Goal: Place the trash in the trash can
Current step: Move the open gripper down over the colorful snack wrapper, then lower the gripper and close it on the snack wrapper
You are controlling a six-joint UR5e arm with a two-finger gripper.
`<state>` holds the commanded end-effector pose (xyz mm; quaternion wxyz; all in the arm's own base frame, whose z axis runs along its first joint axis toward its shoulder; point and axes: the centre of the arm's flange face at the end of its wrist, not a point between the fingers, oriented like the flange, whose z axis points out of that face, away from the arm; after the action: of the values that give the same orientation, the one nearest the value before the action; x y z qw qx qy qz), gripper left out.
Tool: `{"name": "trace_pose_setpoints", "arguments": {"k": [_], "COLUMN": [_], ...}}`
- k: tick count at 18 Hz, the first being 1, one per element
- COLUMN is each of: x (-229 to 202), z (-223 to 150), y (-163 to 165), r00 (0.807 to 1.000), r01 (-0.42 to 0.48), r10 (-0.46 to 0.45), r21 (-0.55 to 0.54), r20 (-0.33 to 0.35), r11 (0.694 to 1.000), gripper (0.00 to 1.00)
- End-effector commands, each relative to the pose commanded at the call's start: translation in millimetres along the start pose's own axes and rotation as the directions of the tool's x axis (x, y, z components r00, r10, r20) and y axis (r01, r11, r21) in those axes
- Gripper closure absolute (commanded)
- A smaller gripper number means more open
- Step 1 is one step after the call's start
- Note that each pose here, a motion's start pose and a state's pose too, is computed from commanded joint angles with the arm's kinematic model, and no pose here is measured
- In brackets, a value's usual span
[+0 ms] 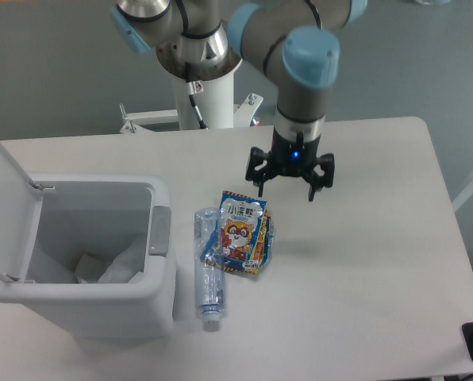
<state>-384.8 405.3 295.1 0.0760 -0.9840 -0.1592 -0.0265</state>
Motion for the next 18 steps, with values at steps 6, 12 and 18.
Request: {"name": "trace_pose_setpoints", "arguments": {"k": [6,12,18], "x": [12,12,26], "z": [36,65,93], "y": [7,14,17], "r00": [1.000,1.000,0.998], "r01": [-0.003,-0.015,-0.043], "r10": [0.001,0.016,0.048], "r21": [-0.061,-0.118,-0.135], "r20": [-0.026,0.006,0.036], "r11": [0.998,0.993,0.990], "gripper": [0.00,0.00,0.00]}}
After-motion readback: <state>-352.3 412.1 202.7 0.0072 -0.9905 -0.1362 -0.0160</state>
